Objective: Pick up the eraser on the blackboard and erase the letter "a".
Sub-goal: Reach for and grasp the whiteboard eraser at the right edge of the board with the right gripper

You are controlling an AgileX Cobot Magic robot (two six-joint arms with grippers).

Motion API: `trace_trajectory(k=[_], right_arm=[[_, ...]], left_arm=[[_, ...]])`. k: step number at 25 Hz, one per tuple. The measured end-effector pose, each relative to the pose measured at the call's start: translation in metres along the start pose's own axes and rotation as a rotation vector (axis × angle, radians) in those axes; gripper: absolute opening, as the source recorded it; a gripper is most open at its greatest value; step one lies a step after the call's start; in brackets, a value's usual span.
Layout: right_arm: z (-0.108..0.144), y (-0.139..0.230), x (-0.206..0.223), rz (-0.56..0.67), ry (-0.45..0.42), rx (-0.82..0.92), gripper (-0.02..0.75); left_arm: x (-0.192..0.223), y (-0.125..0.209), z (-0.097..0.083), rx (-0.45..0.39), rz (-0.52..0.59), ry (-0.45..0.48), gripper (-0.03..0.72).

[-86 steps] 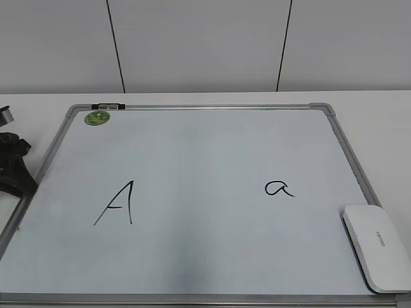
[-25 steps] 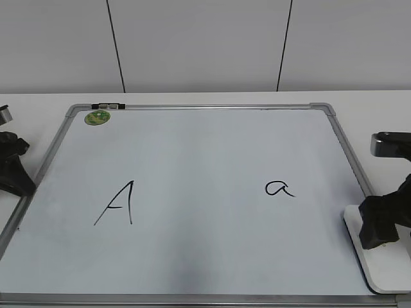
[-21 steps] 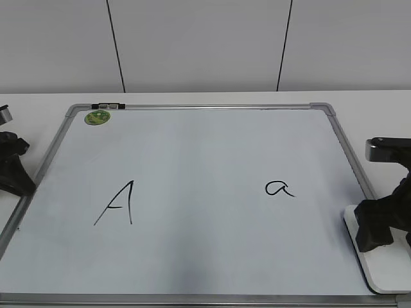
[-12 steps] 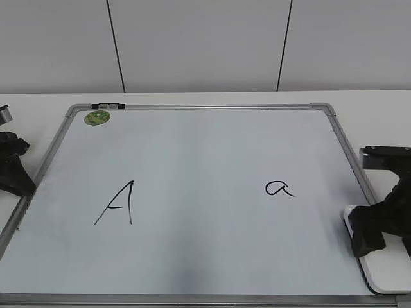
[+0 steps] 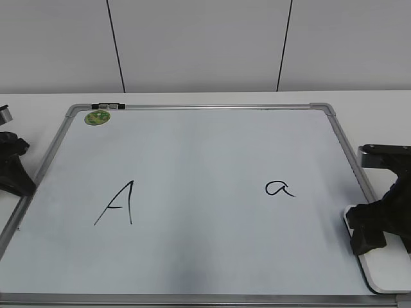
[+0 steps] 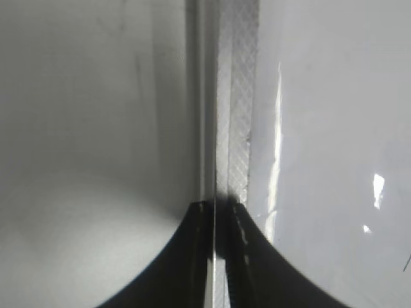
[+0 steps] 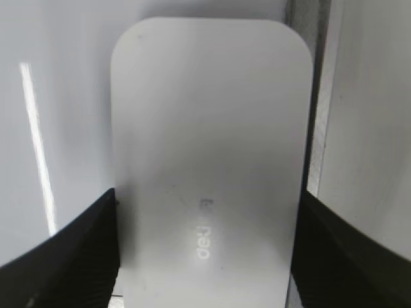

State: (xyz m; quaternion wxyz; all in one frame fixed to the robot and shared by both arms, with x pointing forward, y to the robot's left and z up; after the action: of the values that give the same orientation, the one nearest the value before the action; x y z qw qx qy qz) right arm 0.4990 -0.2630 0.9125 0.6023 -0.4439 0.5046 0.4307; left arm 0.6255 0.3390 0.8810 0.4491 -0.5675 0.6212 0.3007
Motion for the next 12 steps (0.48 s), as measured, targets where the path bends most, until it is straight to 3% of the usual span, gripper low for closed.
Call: trace_trajectory(k=[12], right_arm=[[0.001, 0.003, -0.017, 0.016, -0.001, -0.006, 0.54]], left_arm=[[0.0, 0.0, 0.0, 0.0, 0.001, 0.001, 0.032]])
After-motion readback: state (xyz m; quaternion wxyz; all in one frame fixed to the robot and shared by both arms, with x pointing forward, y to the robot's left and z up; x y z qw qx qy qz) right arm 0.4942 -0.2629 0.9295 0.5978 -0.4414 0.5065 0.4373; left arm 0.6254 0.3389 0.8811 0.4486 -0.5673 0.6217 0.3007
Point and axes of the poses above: a point on each arm's last joint axis where the gripper is mounted, x pointing out along that axis toward the gripper, z along the wrist's bending axis when the last joint is at zero, y = z × x, the point moved 1 cm from there along x, pointing out along that axis toward the gripper, and after that the axes turned 14 degrees about x, right-handed, at the moved point
